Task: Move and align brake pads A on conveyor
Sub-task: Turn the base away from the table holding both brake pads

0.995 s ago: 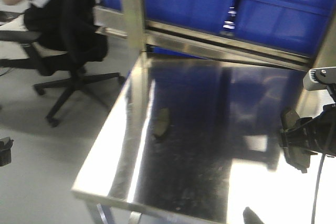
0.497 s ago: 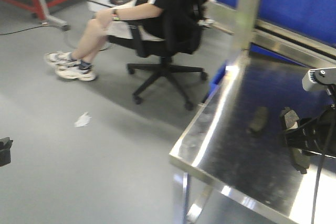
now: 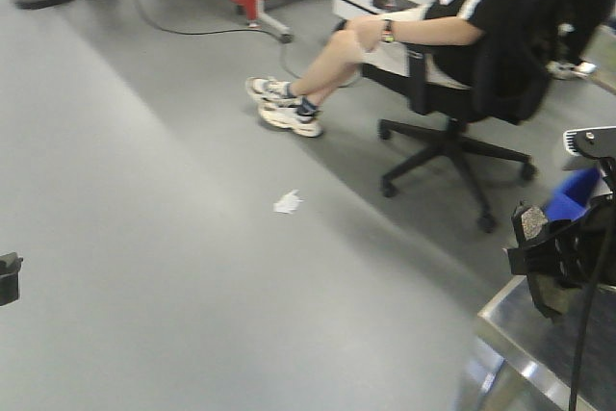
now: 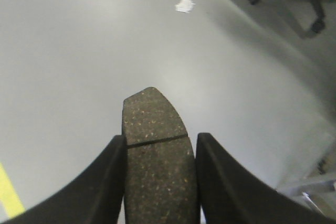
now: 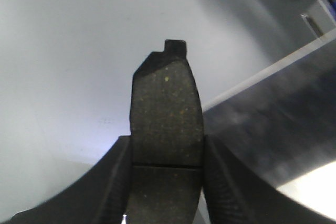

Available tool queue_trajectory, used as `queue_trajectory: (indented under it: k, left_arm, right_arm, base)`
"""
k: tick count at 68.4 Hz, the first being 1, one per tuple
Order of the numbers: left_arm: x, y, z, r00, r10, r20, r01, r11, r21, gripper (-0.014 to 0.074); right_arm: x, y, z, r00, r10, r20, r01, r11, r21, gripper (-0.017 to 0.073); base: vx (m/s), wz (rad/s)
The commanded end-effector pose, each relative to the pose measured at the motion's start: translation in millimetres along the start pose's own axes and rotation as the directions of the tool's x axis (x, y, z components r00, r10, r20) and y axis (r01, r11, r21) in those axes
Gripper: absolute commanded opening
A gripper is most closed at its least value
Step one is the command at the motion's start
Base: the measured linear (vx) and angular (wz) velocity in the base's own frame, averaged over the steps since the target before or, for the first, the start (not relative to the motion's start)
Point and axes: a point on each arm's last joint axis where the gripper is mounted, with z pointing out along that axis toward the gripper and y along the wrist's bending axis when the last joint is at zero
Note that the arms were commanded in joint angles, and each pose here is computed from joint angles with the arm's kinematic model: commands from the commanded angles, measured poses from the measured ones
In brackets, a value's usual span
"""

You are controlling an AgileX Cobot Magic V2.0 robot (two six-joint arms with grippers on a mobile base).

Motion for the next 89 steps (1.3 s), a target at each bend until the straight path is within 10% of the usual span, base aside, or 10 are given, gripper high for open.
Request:
queue_trajectory:
  k: [1, 89]
  left_arm:
    - [-14.6, -2.9, -7.6, 0.994, -0.005, 0.111, 0.003, 1.0, 0.017, 0.0177]
    - [-14.1, -2.9, -7.5, 0.994, -0.005, 0.105, 0.004, 1.0, 0.017, 0.0177]
  right_arm:
    - [-12.6, 0.2, -12.0, 0.994, -0.013, 0.105, 0.013, 1.0, 0.005, -0.001]
    - [-12.4, 0.2, -12.0, 0.995, -0.013, 0.104, 0.013, 1.0, 0.005, -0.001]
  base:
    - [0.07, 0.64]
    - [0.2, 0.51]
